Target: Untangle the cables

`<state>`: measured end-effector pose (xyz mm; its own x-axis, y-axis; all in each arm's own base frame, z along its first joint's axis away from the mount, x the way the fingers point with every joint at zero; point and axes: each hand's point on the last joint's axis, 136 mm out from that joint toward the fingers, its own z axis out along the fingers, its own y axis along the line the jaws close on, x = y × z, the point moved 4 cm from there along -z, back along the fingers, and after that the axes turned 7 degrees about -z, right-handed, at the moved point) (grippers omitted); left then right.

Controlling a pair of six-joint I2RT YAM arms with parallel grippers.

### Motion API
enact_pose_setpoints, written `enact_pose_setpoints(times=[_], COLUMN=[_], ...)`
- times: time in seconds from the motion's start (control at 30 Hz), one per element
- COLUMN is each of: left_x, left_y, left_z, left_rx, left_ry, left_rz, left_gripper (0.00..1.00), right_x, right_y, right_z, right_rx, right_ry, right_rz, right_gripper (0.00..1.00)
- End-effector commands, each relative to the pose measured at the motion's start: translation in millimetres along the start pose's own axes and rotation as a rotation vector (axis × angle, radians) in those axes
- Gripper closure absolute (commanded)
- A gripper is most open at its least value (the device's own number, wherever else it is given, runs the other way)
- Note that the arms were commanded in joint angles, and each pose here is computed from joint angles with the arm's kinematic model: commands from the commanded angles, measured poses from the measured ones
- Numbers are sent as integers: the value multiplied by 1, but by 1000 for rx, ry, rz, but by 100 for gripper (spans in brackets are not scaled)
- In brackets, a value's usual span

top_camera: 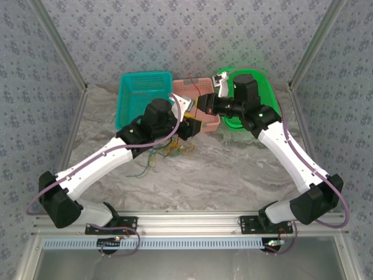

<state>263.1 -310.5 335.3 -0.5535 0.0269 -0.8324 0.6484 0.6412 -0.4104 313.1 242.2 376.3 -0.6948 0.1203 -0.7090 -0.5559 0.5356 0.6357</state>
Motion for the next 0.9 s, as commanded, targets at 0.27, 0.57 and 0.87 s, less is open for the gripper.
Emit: enact_pose_setpoints(times=[0.27,0.57,0.87], left_x=[-27,-33,-52], left_y=[-4,10,74], left_z=[-9,-22,-43], left_rx=[-30,-37,-139], left_ry=[-97,-72,-44], left_rz=[23,-31,-142], left_gripper=[100,100,100], right_x=[2,-5,0], right_y=[6,11,10], right_z=[-5,-19,-72], right_rx=[-14,22,180], right_ry=[-11,-60,-169], right_rz=[0,-40,-165], right_gripper=[100,50,41])
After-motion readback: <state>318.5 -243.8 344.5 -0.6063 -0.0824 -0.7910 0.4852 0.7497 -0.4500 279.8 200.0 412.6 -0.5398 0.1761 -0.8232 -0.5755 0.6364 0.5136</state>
